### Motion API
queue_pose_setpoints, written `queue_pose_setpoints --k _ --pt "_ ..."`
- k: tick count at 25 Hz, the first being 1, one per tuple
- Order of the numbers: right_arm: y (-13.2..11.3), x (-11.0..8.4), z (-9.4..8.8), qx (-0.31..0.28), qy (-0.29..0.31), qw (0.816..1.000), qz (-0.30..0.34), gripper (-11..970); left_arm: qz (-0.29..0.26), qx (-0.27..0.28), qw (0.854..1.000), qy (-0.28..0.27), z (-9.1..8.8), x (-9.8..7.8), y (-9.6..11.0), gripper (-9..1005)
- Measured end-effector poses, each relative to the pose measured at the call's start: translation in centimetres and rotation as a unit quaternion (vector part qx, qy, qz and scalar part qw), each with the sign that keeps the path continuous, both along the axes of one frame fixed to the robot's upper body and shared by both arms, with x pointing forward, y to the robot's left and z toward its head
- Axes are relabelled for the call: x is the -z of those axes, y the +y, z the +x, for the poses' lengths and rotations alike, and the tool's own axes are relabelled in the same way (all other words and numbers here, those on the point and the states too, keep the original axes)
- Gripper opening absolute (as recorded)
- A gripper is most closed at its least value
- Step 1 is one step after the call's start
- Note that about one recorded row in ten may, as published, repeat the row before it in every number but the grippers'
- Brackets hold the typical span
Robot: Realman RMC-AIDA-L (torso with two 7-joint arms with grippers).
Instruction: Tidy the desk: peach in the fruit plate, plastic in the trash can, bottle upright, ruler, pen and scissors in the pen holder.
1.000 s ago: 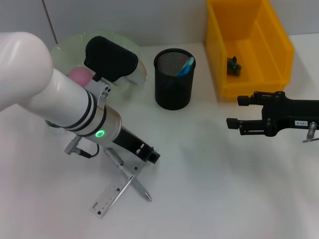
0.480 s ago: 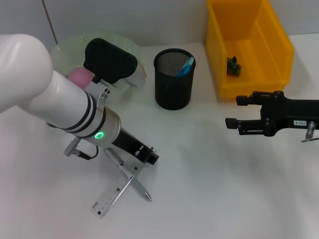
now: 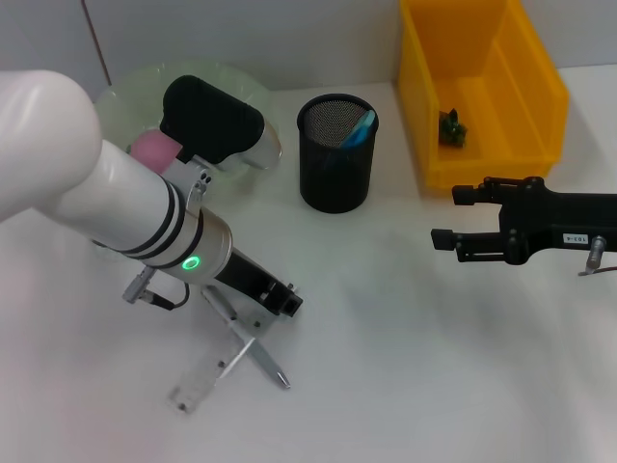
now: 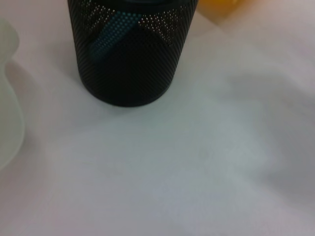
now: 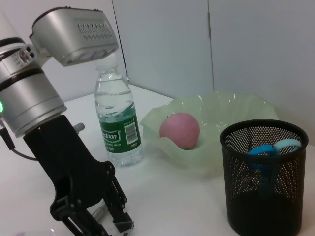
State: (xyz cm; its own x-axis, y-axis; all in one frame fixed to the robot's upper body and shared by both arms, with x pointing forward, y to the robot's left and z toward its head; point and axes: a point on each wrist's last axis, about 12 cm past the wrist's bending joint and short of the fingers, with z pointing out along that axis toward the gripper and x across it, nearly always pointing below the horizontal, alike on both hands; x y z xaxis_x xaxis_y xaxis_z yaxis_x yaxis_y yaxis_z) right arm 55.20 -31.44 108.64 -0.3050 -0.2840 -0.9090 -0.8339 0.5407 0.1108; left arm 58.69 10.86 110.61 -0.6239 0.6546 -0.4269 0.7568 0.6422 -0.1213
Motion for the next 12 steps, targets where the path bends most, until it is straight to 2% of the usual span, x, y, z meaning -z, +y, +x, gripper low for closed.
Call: queue_pose_setpoints --k 3,7,12 --pt "0.0 0.0 0.0 0.001 0.000 1.000 0.001 705 0.000 0.000 1.000 0.000 0.0 0.0 0.0 480" --pt "0.0 0.0 0.0 0.001 0.000 1.000 0.001 703 -0.002 -0.002 1.000 -0.002 -0.1 0.0 0.1 409" --pt "-0.1 0.0 0.0 0.002 0.000 1.000 0.001 701 -0.019 -0.003 1.000 -0.005 0.1 -1.4 0.2 391"
